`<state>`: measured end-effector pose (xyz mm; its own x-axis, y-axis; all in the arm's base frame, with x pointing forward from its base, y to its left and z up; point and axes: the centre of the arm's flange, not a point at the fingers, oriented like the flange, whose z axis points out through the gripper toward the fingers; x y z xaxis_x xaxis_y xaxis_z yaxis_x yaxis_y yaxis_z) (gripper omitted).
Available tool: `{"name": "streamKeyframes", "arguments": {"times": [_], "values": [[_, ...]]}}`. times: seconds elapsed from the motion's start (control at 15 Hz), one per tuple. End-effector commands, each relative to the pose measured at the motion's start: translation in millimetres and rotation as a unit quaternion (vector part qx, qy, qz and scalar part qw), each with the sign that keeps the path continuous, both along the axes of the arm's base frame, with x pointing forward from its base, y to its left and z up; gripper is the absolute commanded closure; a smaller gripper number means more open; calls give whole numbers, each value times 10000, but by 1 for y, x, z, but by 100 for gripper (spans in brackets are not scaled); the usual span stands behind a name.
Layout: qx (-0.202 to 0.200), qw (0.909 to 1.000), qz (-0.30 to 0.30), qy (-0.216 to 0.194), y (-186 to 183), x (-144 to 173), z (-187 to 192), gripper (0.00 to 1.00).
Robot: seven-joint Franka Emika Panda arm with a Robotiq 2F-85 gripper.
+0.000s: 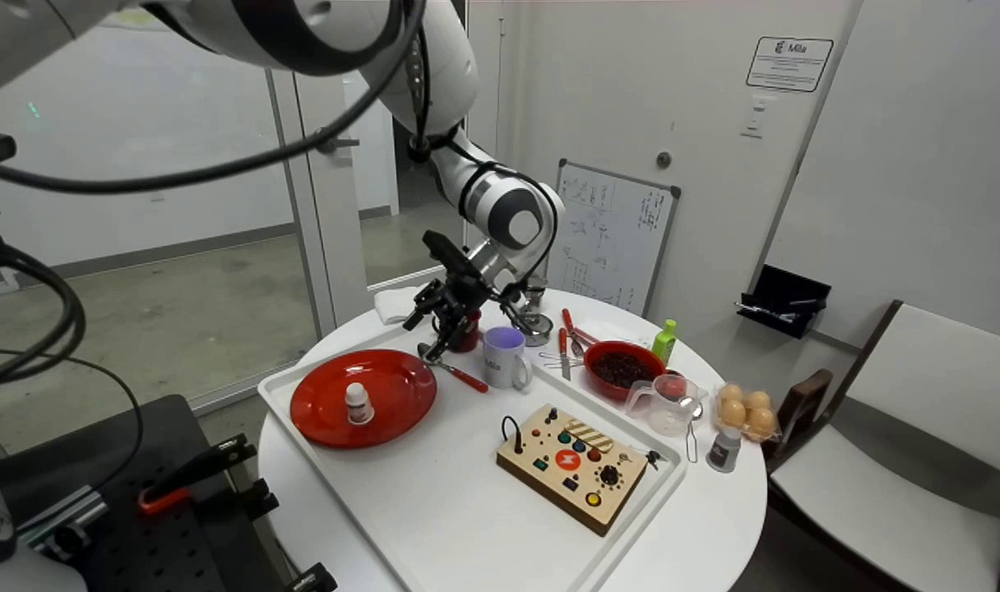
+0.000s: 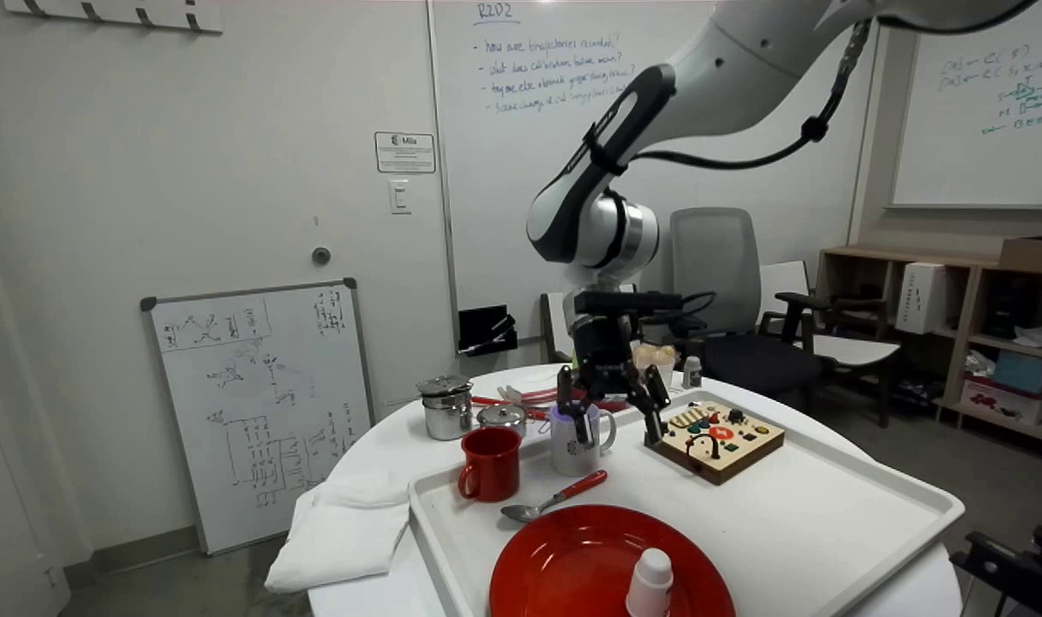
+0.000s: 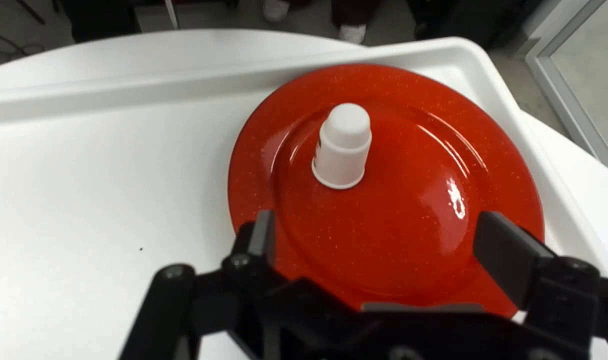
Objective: Pick up the small white object from the table and put it in the orange plate.
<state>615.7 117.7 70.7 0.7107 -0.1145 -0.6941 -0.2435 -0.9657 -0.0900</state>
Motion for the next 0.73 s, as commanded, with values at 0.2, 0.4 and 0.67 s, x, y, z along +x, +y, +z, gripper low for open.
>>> {"name": "streamKeyframes", "arguments": {"times": [0.2, 0.4, 0.67], "values": [[-704, 9834, 158, -1666, -14, -28, 86, 0], [-523, 9869, 140, -1517, -11, -2, 77, 0], [-552, 9862, 142, -1555, -13, -9, 78, 0]]}}
